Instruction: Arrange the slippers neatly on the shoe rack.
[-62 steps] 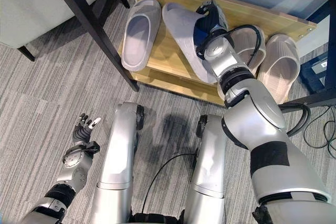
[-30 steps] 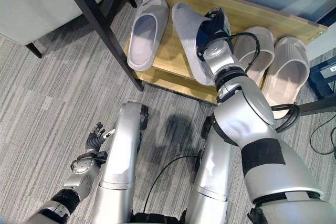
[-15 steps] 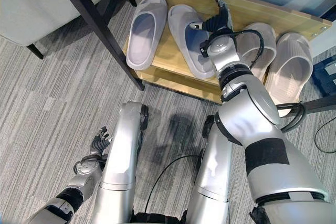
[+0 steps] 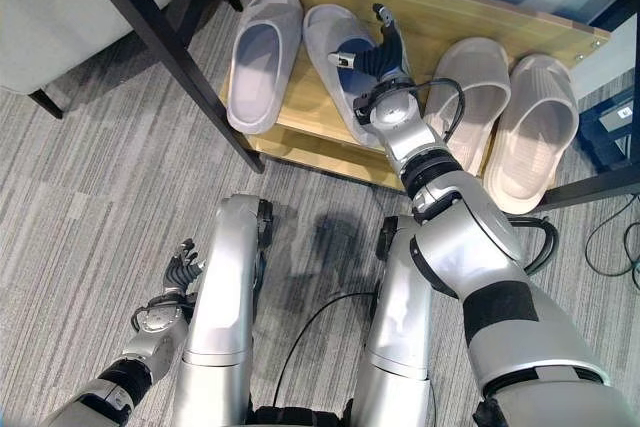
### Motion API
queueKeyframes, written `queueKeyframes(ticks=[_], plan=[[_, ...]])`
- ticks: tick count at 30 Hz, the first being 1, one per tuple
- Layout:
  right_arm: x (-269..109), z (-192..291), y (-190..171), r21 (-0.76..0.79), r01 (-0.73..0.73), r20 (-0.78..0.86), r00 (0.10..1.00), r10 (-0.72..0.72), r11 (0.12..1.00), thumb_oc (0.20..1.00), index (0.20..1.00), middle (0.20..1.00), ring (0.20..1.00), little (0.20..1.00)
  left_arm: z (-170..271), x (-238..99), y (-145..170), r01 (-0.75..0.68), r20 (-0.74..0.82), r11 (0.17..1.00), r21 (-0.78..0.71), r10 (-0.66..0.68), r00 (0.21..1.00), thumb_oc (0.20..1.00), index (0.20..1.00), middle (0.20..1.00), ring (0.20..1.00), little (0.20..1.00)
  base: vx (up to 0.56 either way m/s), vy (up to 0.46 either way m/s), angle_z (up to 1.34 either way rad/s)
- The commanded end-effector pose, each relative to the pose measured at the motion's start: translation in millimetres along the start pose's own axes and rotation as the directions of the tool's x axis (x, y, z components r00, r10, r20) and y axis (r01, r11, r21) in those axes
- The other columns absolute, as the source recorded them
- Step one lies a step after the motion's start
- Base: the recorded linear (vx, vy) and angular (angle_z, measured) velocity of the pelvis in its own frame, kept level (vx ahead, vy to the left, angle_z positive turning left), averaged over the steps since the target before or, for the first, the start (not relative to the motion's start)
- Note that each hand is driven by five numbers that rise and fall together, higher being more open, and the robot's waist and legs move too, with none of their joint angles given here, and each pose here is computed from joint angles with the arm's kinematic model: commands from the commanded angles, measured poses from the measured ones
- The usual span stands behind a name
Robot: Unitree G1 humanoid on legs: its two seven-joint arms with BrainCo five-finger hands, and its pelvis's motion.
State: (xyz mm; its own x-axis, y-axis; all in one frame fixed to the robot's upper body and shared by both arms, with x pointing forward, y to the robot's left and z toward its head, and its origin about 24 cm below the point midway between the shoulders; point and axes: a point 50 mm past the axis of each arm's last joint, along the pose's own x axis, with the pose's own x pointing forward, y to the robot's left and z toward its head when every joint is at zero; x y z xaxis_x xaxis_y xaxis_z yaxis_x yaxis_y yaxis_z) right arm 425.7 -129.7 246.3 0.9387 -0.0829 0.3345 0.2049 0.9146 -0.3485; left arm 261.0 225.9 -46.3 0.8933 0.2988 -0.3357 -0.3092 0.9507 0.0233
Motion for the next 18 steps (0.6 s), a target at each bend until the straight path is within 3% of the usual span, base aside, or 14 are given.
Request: queueKeyframes(ticks=[1,8,13,18], plan=[[2,35,-9,0.049,0.063,0.176,0.982,-0.070,0.997,1.000,1.000,1.000,1.000,1.000,8,-7,-22,0.086,0.074,0.996,0.032,-0.088,0.993,1.000,1.000,1.000,1.000,1.000,-0.01,-0.008,-0.03],[-4,32,-14,0.125,0.097,0.189,0.975,-0.120,0.987,1.000,1.000,1.000,1.000,1.000,6,-9,-21,0.089,0.072,0.994,0.063,-0.093,0.993,1.000,1.000,1.000,1.000,1.000,0.00,-0.002,-0.02],[-12,34,-8,0.260,0.054,0.200,0.974,-0.108,0.964,1.000,1.000,1.000,1.000,1.000,5,-10,-20,0.096,0.060,0.995,0.043,-0.098,0.993,1.000,1.000,1.000,1.000,1.000,0.00,-0.001,-0.01],[-25,37,-1,0.270,-0.004,0.264,0.962,-0.070,0.963,1.000,1.000,1.000,1.000,1.000,12,-11,-21,0.101,0.078,0.995,0.027,-0.103,0.992,1.000,1.000,1.000,1.000,1.000,0.00,0.000,0.00]])
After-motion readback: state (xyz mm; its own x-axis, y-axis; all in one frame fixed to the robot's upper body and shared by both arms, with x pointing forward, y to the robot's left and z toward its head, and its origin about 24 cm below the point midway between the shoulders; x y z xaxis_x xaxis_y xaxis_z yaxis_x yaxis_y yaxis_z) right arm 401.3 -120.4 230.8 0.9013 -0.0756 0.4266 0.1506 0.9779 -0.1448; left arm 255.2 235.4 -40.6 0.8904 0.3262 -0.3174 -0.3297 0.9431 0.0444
